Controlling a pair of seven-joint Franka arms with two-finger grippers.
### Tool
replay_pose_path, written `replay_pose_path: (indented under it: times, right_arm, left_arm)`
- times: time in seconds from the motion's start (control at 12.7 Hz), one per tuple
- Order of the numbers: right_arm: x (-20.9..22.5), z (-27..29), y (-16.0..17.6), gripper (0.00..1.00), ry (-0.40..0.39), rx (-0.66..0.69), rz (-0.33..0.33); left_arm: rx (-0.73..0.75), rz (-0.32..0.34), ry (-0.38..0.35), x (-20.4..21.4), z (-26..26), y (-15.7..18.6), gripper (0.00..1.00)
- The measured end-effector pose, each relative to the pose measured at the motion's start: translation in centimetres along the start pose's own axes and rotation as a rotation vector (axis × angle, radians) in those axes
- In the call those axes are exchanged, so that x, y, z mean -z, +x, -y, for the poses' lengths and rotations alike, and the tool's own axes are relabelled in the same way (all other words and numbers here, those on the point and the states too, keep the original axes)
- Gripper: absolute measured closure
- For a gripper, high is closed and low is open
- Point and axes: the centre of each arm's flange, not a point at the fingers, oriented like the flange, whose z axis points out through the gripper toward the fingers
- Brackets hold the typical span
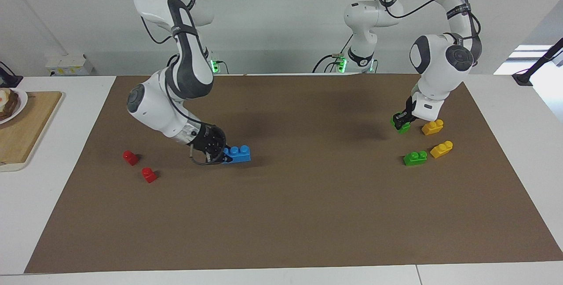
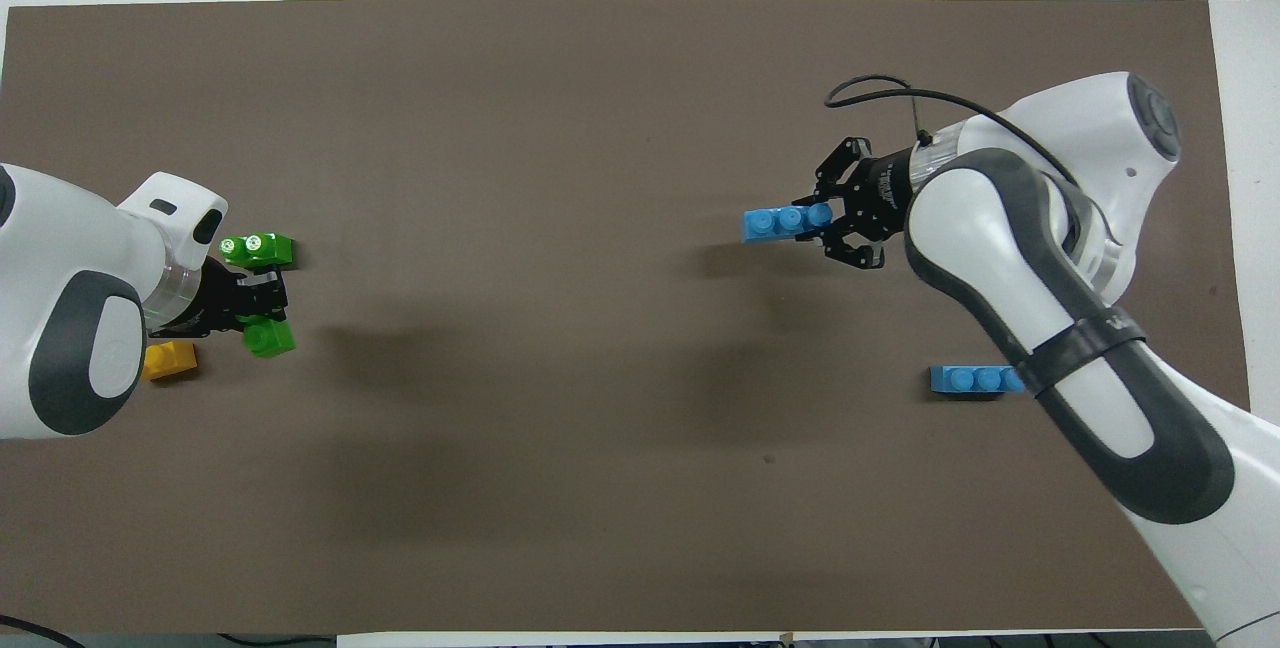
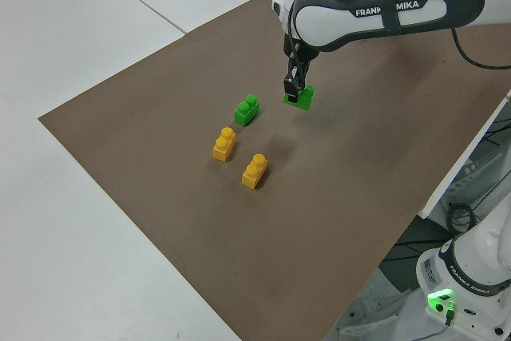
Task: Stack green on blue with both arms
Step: 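Carry the green brick and blue brick toward each other mid-table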
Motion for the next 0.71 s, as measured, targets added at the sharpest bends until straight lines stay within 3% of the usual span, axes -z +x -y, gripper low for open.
replay_pose_path:
  times: [0.31, 0.71]
  right_arm:
    - [-4.4, -1.7, -5.8, 0.65, 0.036, -0.031, -0.013]
    - [-8.7, -3.2, -7.4, 0.65, 0.054, -0.054, -0.034]
  left_arm:
    - [0.168, 0.042, 0.038, 0.8, -4.2, -2.4, 0.66]
    - [0.440, 0.071, 0.012, 1.0, -9.5, -5.7, 0.66]
